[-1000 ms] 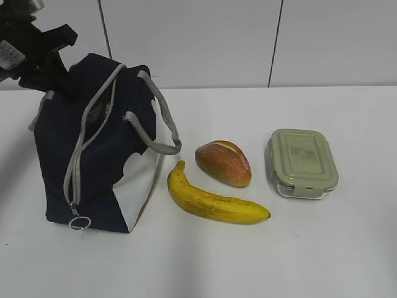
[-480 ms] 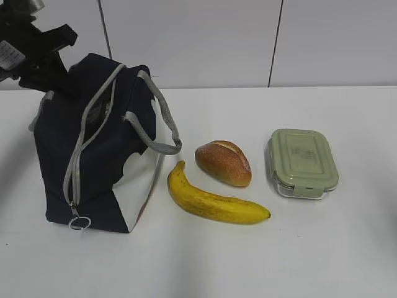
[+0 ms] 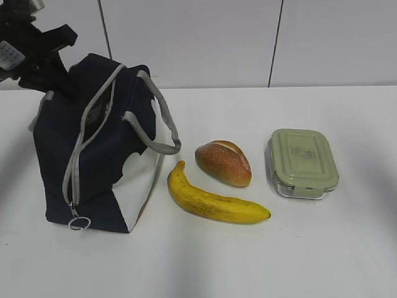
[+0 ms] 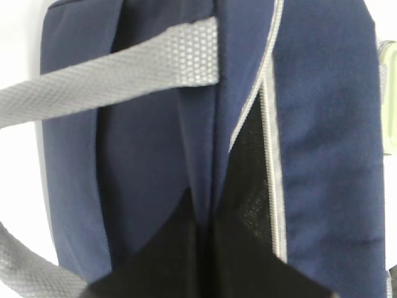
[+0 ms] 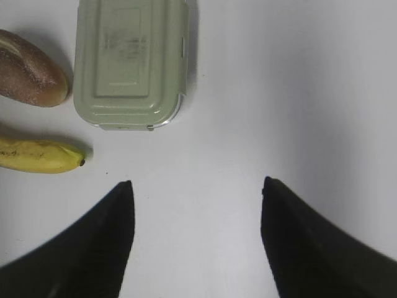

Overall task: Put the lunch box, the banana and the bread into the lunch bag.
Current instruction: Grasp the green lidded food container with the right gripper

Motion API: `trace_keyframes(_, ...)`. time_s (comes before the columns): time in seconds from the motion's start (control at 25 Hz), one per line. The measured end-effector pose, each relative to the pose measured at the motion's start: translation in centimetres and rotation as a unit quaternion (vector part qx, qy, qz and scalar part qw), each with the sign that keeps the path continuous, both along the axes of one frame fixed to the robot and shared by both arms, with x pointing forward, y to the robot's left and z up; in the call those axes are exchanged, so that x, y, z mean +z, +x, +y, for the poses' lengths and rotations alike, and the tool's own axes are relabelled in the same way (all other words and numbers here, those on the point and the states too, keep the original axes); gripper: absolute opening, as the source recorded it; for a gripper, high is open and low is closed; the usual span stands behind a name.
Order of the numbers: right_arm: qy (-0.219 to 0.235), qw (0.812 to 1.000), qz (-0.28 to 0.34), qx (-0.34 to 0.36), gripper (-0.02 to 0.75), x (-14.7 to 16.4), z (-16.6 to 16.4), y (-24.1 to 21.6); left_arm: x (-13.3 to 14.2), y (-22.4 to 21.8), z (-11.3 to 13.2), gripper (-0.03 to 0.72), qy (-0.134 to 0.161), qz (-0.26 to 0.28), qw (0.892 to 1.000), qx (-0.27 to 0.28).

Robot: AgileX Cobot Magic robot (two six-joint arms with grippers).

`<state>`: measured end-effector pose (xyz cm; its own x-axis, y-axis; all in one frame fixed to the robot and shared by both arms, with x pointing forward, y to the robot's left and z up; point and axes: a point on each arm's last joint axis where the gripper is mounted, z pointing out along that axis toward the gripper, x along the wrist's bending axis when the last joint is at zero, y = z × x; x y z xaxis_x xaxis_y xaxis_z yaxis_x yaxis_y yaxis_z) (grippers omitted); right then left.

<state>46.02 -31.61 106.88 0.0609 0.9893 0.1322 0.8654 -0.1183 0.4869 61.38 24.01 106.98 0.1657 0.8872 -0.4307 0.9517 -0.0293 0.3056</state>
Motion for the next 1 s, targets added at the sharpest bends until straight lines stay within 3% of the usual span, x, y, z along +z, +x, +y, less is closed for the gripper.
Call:
trace_keyframes(0.2,0.012,1.000,0.020,0.014,0.474,-0.1,-0.2,3.3,0.0,0.0,0.0,-0.003,0.000,0.000,1.000,0.000)
trace_keyframes(0.4,0.053,0.997,0.028,0.051,0.474,-0.2,0.3,6.0,0.0,0.0,0.0,-0.003,0.000,0.000,1.000,0.000)
trace_keyframes(1.0,0.118,0.976,0.092,0.157,0.475,-5.8,-0.2,11.5,0.0,0.0,0.0,-0.003,0.000,0.000,1.000,0.000)
